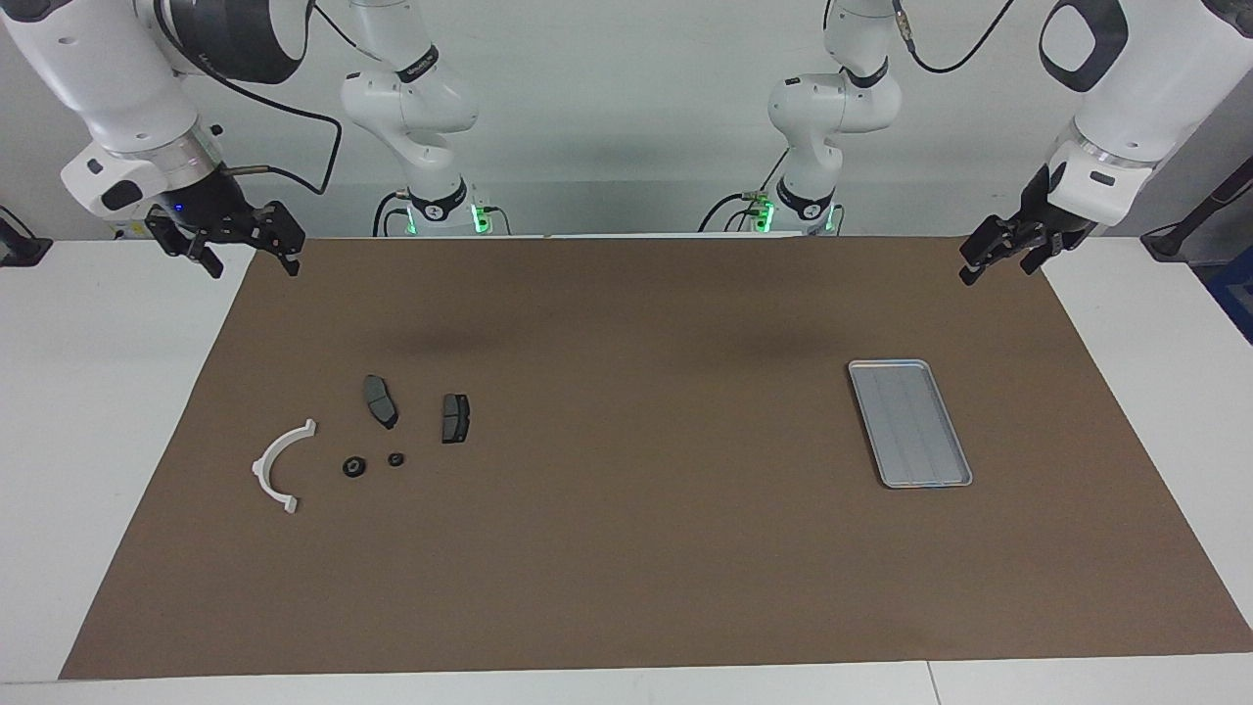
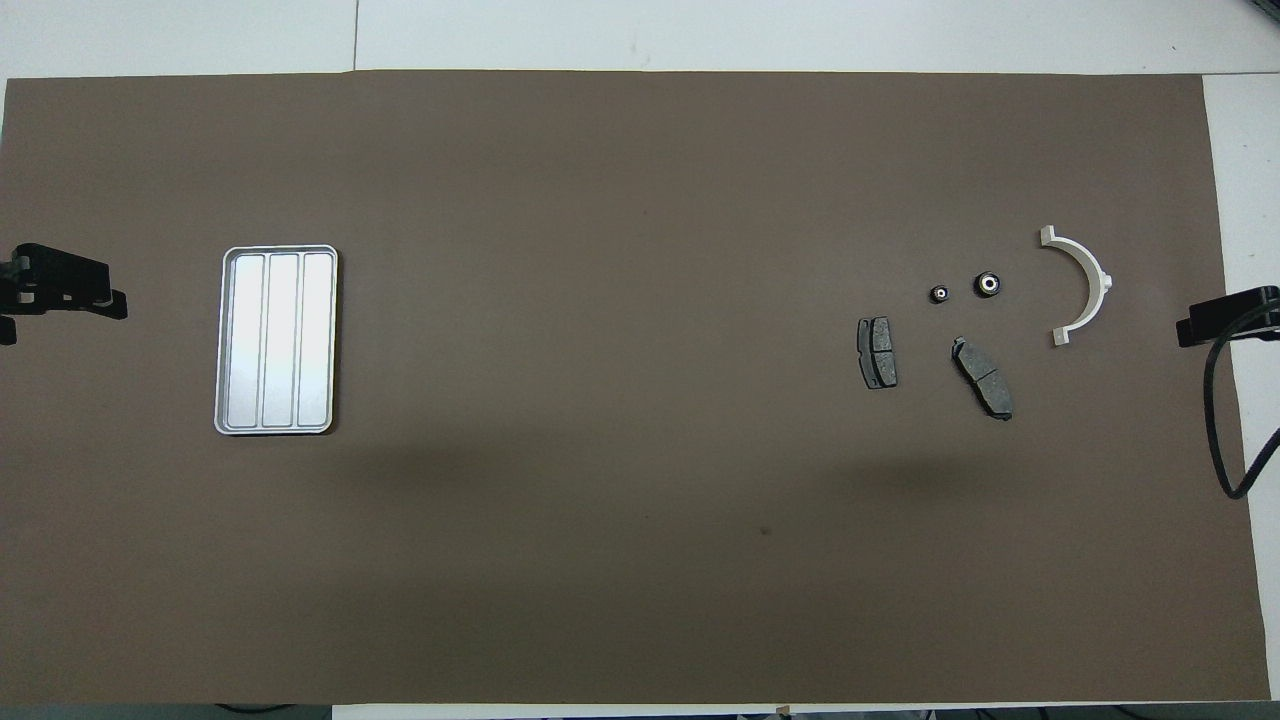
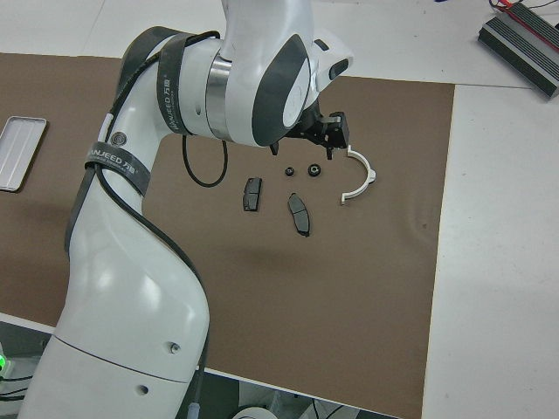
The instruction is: Pick bearing gear from pile to tray
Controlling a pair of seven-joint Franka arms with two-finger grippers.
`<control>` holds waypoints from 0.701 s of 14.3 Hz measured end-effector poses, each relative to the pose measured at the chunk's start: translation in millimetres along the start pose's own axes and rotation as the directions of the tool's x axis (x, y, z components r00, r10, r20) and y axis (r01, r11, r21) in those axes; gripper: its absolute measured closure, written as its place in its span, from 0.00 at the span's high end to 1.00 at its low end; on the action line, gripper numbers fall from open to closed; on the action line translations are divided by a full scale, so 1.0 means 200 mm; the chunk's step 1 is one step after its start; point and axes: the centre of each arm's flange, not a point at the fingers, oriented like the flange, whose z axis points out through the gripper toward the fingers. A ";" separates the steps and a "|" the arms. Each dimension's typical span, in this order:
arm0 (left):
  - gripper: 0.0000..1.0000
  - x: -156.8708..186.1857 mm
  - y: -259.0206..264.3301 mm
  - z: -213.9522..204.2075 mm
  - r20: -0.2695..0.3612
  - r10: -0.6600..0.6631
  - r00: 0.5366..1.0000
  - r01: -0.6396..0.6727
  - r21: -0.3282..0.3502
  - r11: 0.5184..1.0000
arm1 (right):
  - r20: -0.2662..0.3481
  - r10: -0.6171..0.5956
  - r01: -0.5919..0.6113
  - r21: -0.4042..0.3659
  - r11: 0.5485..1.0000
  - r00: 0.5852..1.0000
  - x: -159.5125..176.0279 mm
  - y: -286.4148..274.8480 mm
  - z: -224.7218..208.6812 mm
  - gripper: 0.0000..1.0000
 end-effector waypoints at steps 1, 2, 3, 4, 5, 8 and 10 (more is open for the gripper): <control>1.00 0.00 0.00 0.00 0.000 0.000 1.000 0.000 0.000 1.000 | 0.003 0.002 -0.002 0.000 1.000 1.000 0.00 0.01 0.00 1.00; 1.00 0.00 0.00 0.00 0.000 0.000 1.000 0.000 0.000 1.000 | 0.005 0.005 -0.005 0.001 1.000 1.000 -0.01 0.02 0.00 1.00; 1.00 0.00 0.00 0.00 0.001 0.000 1.000 0.000 0.000 1.000 | 0.004 0.009 -0.009 0.001 1.000 1.000 -0.01 0.03 0.00 1.00; 1.00 0.00 0.01 0.00 0.001 0.002 1.000 -0.002 0.000 1.000 | 0.004 0.011 -0.011 0.001 1.000 1.000 -0.01 0.03 0.00 1.00; 1.00 0.00 0.02 0.00 0.001 0.007 1.000 -0.007 0.000 1.000 | 0.004 0.010 -0.010 0.001 1.000 1.000 -0.01 0.03 0.00 1.00; 1.00 -0.01 0.05 0.00 0.001 0.019 1.000 -0.019 0.001 1.000 | -0.023 0.002 -0.002 -0.003 1.000 1.000 0.01 0.01 -0.01 1.00; 1.00 -0.01 0.05 0.00 0.000 0.017 1.000 -0.017 0.000 1.000 | -0.053 -0.005 0.004 -0.008 1.000 0.999 0.05 -0.01 0.01 1.00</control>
